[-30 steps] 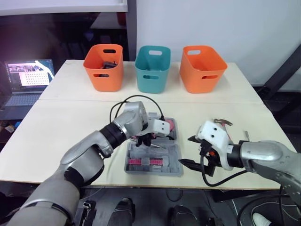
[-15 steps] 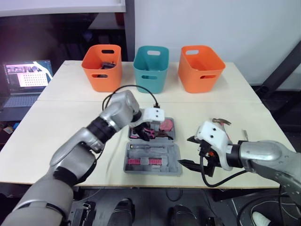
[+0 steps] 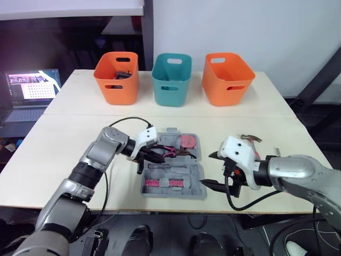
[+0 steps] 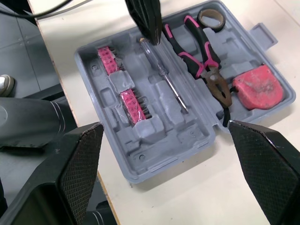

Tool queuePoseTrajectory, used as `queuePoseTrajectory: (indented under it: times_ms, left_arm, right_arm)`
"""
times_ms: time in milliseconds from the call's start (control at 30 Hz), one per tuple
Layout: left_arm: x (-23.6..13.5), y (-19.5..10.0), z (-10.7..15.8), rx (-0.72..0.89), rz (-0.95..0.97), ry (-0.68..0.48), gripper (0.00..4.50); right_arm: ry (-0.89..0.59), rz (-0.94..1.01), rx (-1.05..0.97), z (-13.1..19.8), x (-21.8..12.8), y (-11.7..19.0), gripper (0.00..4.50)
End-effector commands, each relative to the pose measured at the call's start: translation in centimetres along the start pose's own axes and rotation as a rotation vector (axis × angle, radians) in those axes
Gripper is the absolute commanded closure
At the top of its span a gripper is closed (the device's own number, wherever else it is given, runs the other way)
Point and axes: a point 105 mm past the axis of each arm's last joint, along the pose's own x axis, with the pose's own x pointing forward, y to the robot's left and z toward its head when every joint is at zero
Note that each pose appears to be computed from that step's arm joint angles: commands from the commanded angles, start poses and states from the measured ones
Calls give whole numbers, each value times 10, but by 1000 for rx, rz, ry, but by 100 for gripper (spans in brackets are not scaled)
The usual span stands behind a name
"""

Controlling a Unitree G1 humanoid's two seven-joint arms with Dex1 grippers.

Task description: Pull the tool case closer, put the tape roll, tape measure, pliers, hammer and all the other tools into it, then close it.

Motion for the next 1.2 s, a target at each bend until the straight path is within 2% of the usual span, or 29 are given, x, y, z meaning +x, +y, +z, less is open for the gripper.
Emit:
queuePoseTrajectory:
  times_ms: [33, 167, 333, 700, 833, 1000, 1167, 1200]
  left_arm:
    - [0, 7, 11, 44, 71, -72, 443]
    - [8, 7, 6, 105, 85, -50, 443]
    - [16, 7, -3, 96, 89, -41, 443]
    - [45, 7, -43, 130, 101, 107, 443]
    - [46, 6, -47, 132, 88, 128, 443]
    - [37, 8, -35, 90, 85, 73, 443]
    - [10, 13, 1, 82, 115, -107, 443]
    - [1, 16, 4, 77, 139, -126, 420]
  right_arm:
    - [-20, -4, -37, 7, -1, -1, 0]
    - [-19, -3, -39, 7, -1, -2, 0]
    - [-15, -13, -30, 6, 0, -3, 0]
    - [-15, -56, -8, 2, -3, -10, 0]
    - [-12, -60, -10, 1, -4, -10, 0]
    - [-37, -86, -35, 4, -6, -12, 0]
    - [-200, -289, -24, 5, -14, -35, 0]
    - [-205, -271, 36, 0, -14, -36, 0]
